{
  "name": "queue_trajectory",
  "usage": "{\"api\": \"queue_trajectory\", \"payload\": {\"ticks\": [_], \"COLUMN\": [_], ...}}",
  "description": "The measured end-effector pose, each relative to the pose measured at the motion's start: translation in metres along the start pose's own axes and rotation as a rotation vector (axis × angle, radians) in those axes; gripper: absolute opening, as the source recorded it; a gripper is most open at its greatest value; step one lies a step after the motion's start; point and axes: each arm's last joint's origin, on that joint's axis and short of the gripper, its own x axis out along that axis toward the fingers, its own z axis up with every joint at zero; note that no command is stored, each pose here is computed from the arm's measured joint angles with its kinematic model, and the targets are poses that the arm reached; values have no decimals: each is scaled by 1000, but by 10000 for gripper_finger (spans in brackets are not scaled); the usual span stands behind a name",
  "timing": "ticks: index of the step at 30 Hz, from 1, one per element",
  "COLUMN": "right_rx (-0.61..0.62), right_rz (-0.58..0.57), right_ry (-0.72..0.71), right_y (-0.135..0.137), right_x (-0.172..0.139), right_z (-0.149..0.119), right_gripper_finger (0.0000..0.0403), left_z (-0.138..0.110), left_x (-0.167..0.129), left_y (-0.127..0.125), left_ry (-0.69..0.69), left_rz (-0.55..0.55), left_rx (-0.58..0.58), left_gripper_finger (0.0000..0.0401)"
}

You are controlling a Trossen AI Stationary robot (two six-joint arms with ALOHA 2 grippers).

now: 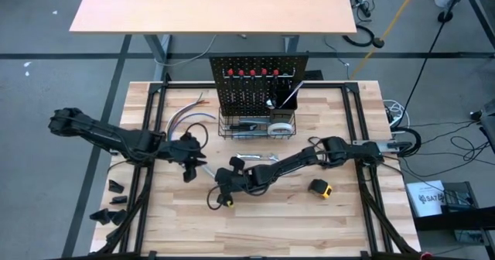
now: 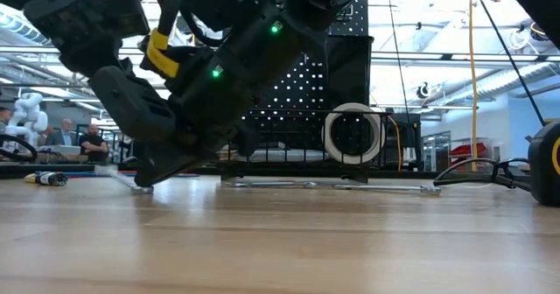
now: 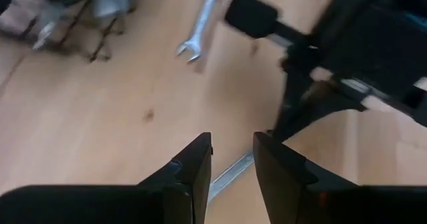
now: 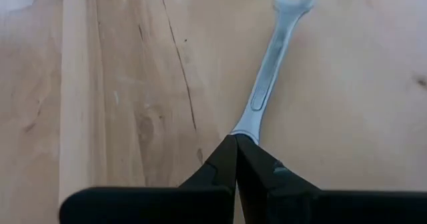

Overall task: Hang tools onto peg board
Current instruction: Put the wrench into the pegboard bin

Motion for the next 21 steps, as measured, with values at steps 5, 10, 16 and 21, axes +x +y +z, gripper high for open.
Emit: {"api": "queue_trajectory", "payload": {"ticks": [5,10,16,21], "right_rx": [5,23,21,28], "right_rz": [1,4,11,16], "right_ry": [10,19,24,24], "right_y": [0,1,4,6], "right_x": [1,1,0,-1], "right_z": [-2,-4,-6,-7], "right_gripper_finger": [0,0,0,0], "left_z": [-1,-5,-1,-1], "left_x": [10,26,42,54], "left_y": [-5,-9,-12,-10], "left_ry": [61,180,329,407], "left_rz": [-95,-153,-147,-162], "left_rx": [111,282,496,605], "left_gripper_finger": [114,114,114,114]}}
